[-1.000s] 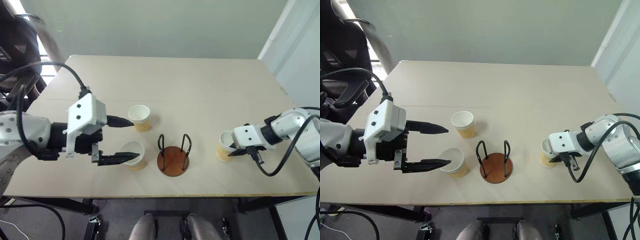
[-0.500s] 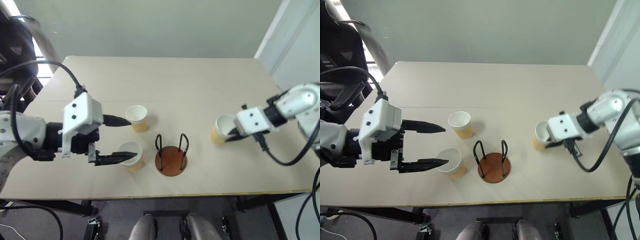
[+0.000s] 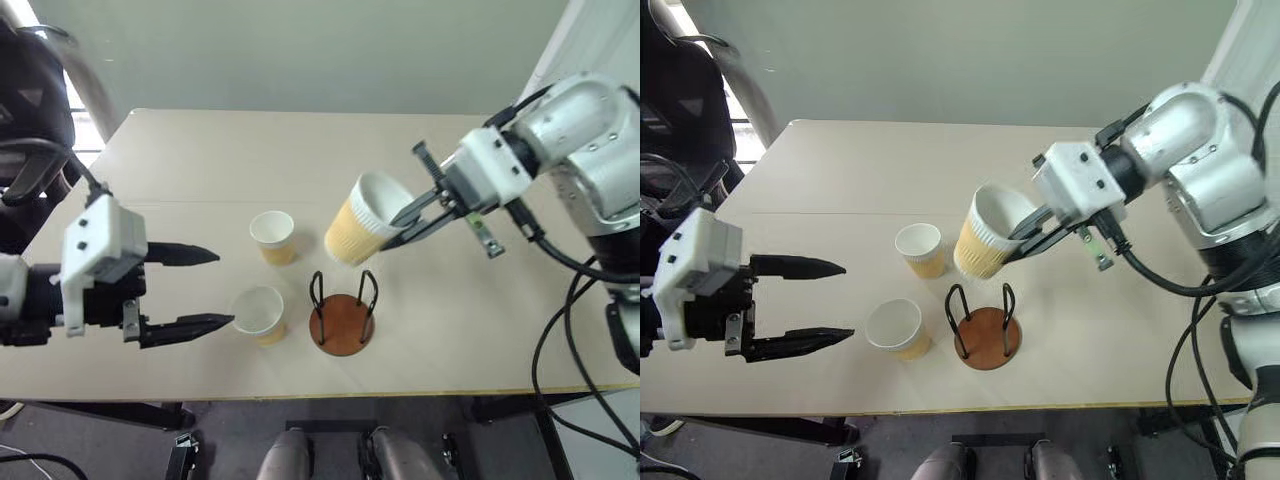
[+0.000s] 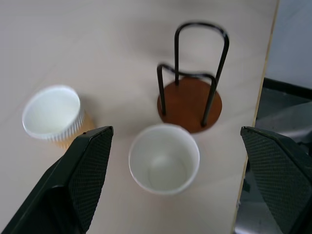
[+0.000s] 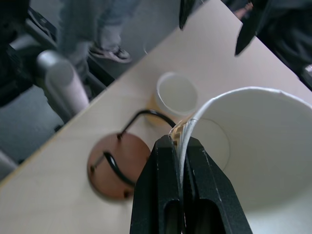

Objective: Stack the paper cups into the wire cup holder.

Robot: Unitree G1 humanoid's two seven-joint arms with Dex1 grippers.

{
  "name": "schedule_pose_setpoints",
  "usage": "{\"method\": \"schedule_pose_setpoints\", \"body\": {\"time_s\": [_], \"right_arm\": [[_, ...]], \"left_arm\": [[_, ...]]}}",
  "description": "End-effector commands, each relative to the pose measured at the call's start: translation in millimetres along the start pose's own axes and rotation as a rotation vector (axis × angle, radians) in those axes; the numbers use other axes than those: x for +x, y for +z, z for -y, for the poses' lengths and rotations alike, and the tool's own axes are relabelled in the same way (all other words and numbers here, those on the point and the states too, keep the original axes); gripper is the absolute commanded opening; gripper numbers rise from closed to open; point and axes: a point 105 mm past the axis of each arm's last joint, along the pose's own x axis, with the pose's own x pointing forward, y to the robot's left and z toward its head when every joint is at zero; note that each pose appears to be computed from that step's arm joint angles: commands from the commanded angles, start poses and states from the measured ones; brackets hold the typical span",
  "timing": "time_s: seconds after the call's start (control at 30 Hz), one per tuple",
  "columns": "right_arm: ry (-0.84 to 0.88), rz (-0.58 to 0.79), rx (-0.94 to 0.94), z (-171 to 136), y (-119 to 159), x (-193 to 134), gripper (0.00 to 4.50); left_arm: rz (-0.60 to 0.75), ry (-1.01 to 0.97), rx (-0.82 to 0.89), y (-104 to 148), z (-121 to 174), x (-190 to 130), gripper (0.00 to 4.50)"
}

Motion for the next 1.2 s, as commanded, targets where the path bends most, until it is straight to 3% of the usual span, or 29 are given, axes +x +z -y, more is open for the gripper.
{"method": "schedule_pose_setpoints", "body": {"time_s": [0.03,0.33,1.13,1.2], "right_arm": [[0.017,0.006,-0.017,-4,3,6,0.04],[0.097,-0.021,0.012,-22,-14,27,0.04],[0.146,-0.085,-0.02,-23,-37,47,0.04],[0.147,-0.084,-0.023,-23,-36,47,0.43]], "left_arm": [[0.015,0.035,0.036,8,2,-5,4.5],[0.019,0.041,0.041,12,7,-3,4.5],[0.02,0.049,0.053,17,11,3,4.5],[0.019,0.052,0.054,17,9,2,4.5]]}}
